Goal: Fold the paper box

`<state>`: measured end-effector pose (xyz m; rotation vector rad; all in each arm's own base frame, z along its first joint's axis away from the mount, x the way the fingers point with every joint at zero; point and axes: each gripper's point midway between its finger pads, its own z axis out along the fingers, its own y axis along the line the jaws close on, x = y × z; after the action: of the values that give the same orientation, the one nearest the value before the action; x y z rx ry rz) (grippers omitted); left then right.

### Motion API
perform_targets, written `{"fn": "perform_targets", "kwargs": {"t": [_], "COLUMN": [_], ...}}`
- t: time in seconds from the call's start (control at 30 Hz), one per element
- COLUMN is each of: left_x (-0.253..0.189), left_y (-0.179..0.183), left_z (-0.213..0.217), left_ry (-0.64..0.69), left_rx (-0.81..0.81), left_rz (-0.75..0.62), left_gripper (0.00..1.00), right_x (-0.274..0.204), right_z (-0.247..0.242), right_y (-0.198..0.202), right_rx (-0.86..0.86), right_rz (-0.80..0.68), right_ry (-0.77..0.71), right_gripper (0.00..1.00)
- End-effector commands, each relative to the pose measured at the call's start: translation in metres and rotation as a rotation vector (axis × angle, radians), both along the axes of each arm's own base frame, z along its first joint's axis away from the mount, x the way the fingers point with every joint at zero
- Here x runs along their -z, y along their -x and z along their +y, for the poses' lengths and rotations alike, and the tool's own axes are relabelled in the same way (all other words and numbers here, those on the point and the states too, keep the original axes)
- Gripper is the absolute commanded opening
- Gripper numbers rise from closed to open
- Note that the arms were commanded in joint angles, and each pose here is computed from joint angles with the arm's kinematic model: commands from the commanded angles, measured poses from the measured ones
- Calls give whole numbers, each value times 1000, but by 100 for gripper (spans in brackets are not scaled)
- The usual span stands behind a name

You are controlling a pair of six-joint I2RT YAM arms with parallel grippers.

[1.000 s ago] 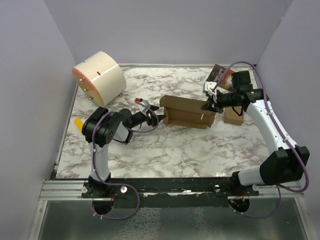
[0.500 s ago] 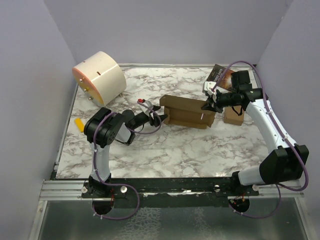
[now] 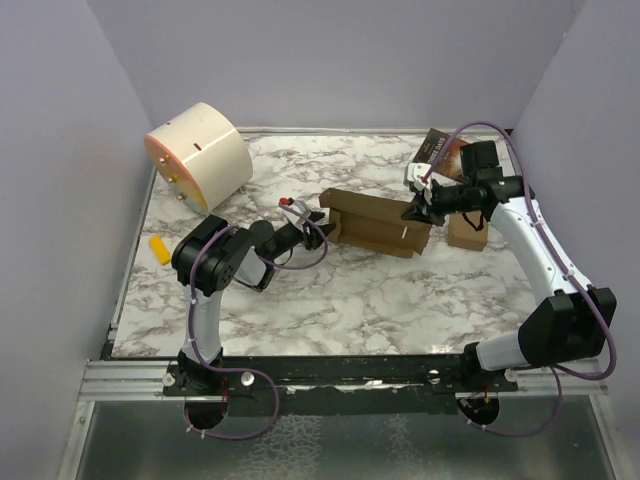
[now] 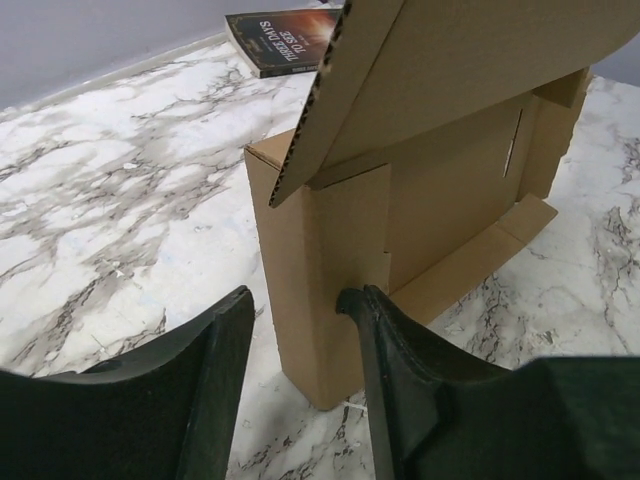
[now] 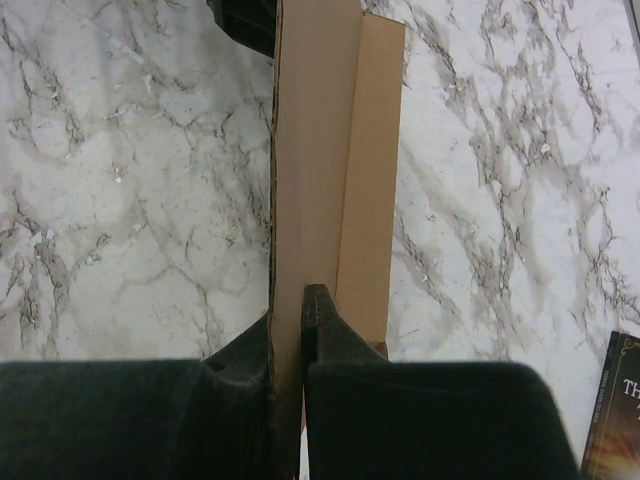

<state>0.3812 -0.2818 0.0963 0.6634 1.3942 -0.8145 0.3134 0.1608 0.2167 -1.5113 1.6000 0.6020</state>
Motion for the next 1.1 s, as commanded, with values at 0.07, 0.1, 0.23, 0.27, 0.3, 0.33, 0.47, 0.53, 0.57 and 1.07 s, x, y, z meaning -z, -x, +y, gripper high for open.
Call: {"fn": "perform_targets", "kwargs": {"t": [0.07, 0.1, 0.23, 0.27, 0.3, 0.33, 0.47, 0.53, 0.57, 1.07], "left_x": [-15, -15, -16, -15, -16, -15, -16, -14, -14, -6], "left_y": [-13, -13, -13, -13, -12, -13, -15, -17, -18, -30], "left_z": [0, -1, -2, -2, -3, -4, -5, -5, -6, -13], "left_ry": [30, 30, 35, 35, 34, 33, 22, 15, 11, 20], "left_rx": [-56, -56, -55, -49, -42, -40, -43, -44, -43, -33], "left_rz": [-57, -57, -58, -61, -66, -70, -89, -88, -88, 12], "left_gripper": [41, 39, 35, 36, 39, 43, 53, 55, 56, 56], "right_x": [12, 11, 12, 12, 13, 13, 12, 12, 12, 14], "right_z": [7, 7, 7, 7, 8, 8, 8, 9, 9, 13], "right_y": [12, 12, 13, 13, 13, 13, 13, 14, 14, 17], "right_rx": [-21, -21, -23, -24, -25, -25, -27, -30, -32, -55], "right_rz": [98, 95, 101, 104, 107, 106, 110, 114, 117, 155], "right_ry": [-10, -9, -10, -11, -11, -12, -15, -17, -18, -40], "right_gripper": [1, 1, 1, 1, 1, 1, 1, 1, 1, 1]}}
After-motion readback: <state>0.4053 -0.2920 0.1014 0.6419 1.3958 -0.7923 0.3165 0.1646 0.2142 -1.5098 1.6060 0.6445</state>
